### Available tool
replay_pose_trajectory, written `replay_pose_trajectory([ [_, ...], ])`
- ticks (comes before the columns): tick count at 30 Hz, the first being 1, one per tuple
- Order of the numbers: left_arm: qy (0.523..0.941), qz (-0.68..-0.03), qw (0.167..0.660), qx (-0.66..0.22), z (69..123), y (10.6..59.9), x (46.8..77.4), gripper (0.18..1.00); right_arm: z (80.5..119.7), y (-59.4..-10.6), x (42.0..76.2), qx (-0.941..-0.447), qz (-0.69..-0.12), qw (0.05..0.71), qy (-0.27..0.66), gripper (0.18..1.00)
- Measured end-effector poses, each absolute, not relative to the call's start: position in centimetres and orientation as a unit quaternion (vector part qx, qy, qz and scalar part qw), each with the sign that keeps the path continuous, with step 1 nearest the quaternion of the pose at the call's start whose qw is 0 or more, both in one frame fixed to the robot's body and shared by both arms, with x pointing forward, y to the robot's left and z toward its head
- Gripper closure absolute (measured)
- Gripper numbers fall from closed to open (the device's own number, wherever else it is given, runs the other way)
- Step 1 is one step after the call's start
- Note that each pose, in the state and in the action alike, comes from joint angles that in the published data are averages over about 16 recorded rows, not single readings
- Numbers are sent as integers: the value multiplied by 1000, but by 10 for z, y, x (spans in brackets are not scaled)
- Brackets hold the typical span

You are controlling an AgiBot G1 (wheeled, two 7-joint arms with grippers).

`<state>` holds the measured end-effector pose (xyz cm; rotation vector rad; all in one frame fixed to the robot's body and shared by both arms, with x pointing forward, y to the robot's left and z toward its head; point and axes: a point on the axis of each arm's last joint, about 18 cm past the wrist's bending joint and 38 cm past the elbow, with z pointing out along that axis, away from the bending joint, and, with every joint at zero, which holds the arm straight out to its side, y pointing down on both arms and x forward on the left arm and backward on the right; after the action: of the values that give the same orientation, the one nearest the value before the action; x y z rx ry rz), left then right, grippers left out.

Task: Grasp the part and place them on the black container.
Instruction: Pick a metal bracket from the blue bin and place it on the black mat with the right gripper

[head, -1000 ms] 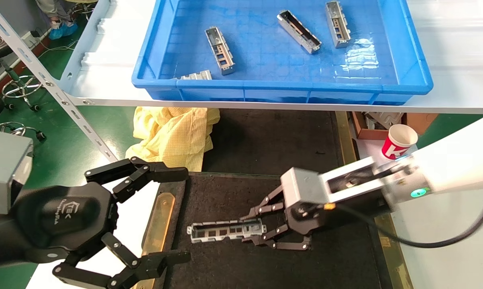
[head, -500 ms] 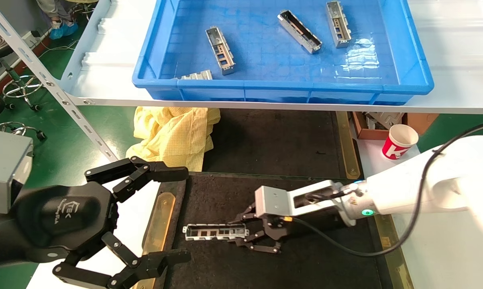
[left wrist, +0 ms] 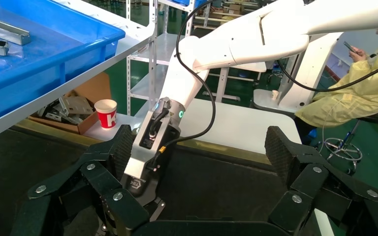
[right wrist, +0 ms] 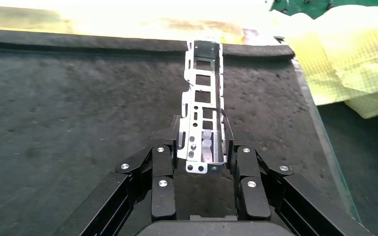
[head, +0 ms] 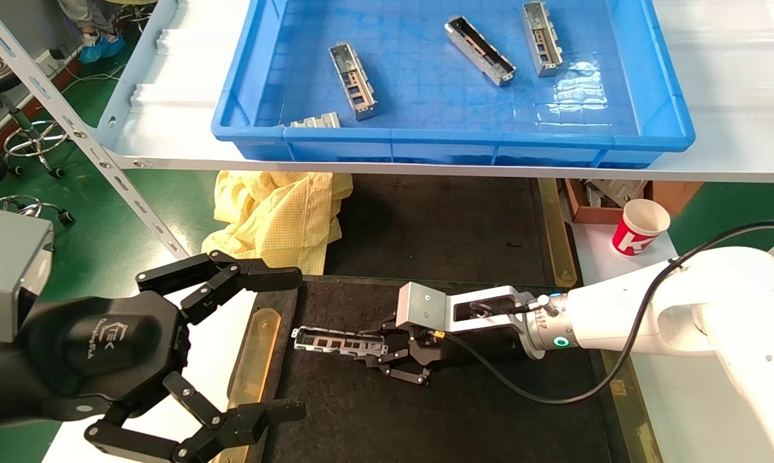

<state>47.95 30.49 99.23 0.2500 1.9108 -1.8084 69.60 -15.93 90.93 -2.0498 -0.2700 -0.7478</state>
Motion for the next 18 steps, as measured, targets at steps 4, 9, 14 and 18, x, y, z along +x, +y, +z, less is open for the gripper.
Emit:
replay_pose_trajectory([
  [4,701,-663,247,92,992,305,479,184,905,-158,703,-829,-317,449,-98,820],
  [9,701,-663,247,92,992,305,479,184,900,-154,709,-827,-331,446,-90,820],
  [14,701,-663,247,92,992,305,479,184,898,-149,711,-823,-338,447,-89,820],
  [18,701,-663,247,92,992,305,479,184,897,-144,710,-821,-337,450,-95,820],
])
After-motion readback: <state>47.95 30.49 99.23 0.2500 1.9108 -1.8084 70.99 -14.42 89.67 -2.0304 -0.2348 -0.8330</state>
